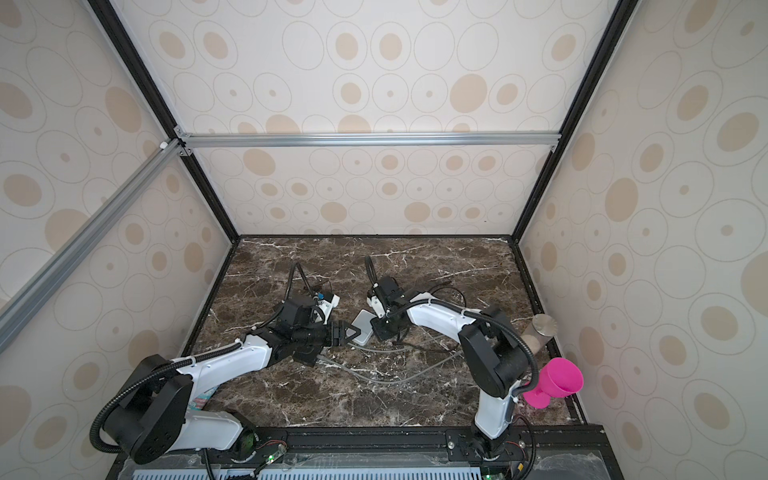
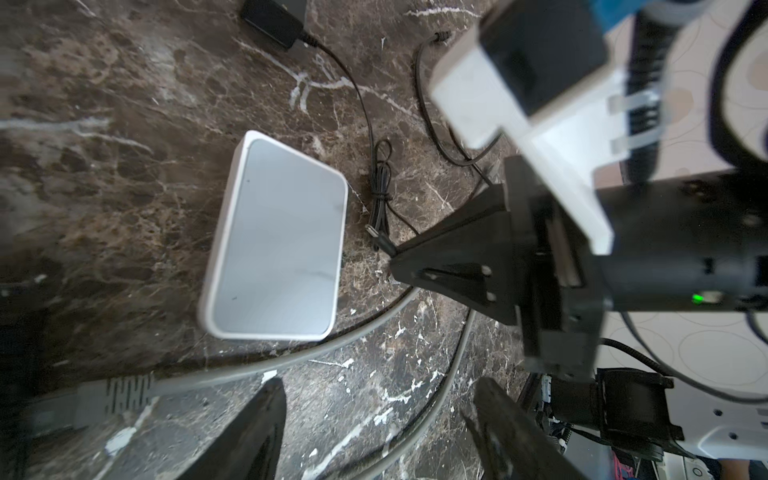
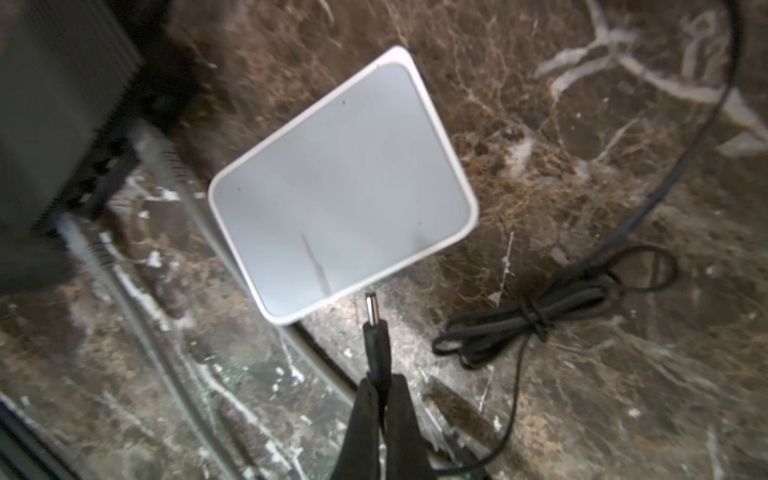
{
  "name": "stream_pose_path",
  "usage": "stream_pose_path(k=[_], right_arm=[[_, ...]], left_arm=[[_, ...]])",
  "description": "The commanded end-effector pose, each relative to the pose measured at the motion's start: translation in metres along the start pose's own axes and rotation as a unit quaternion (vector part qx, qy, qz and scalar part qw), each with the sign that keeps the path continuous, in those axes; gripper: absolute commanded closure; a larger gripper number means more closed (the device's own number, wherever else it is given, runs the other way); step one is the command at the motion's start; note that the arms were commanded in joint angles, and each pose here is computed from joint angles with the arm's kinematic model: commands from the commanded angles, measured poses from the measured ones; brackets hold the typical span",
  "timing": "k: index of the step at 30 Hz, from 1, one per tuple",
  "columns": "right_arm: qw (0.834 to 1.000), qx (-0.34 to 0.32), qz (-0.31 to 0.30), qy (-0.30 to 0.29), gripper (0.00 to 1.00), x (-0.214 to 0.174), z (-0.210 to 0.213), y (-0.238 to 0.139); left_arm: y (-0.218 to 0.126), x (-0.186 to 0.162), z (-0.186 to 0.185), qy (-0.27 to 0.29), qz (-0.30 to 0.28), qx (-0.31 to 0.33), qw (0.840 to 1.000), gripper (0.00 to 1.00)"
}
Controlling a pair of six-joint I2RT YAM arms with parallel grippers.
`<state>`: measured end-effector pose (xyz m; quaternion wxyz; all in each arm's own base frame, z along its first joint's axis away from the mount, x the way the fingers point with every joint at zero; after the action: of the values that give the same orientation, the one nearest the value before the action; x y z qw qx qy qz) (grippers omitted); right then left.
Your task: Insert the plug into the switch port
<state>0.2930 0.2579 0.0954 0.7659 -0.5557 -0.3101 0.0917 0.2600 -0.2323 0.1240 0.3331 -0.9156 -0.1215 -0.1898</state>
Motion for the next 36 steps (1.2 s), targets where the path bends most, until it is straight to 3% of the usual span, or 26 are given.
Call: stream_pose_path(k=[1, 4, 5, 6, 13, 16, 21, 24, 30, 36], right_arm=[[0.998, -0.033, -0.029, 0.039, 1.00, 0.001, -0.034, -0.019], [0.998, -0.055, -0.011, 0.029, 1.00, -0.006, -0.047, -0.016], [0.998, -0.059, -0.012, 0.024, 1.00, -0.006, -0.048, -0.015], [0.998, -0.061, -0.018, 0.021, 1.00, -0.004, -0.048, -0.016], [0.998, -0.062, -0.022, -0.017, 1.00, -0.002, -0.051, -0.014], [0.998, -0.048, -0.044, -0.012, 1.00, -0.004, -0.053, -0.021], [0.996, -0.031, -0.088, 0.011, 1.00, -0.011, -0.061, -0.039], [0.994, -0.031, -0.105, 0.017, 1.00, -0.017, -0.064, -0.044], [0.993, -0.029, -0.113, 0.018, 1.00, -0.025, -0.067, -0.045], [0.993, -0.027, -0.111, 0.016, 1.00, -0.031, -0.070, -0.043]], left_arm=[[-0.001, 0.010, -0.005, 0.020, -0.006, 0.007, 1.000, 0.29], [0.005, 0.007, 0.006, 0.029, 0.009, 0.038, 0.999, 0.25], [0.007, 0.006, 0.011, 0.038, 0.017, 0.055, 0.998, 0.09], [0.009, 0.006, 0.016, 0.055, 0.025, 0.075, 0.995, 0.02], [0.024, 0.024, 0.031, 0.197, 0.058, 0.215, 0.955, 0.02], [0.033, 0.028, 0.020, 0.289, 0.068, 0.190, 0.936, 0.06], [0.033, 0.025, 0.002, 0.445, 0.071, 0.129, 0.883, 0.06], [0.036, 0.022, 0.001, 0.499, 0.089, 0.115, 0.854, 0.04], [0.064, 0.024, 0.022, 0.470, 0.175, 0.141, 0.853, 0.07], [0.082, 0.024, 0.041, 0.429, 0.204, 0.172, 0.863, 0.09]])
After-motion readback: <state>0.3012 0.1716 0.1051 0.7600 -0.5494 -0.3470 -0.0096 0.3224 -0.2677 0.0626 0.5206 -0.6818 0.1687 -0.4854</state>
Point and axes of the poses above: each gripper's point midway between its finger pads, its own y axis out along the fingers, its own z axis along the line the jaws close on, x = y × z, the point moved 3 cm from there along -y, back along the fingers, and after that the axes turned 4 degrees about -y, right-handed, at the moved point
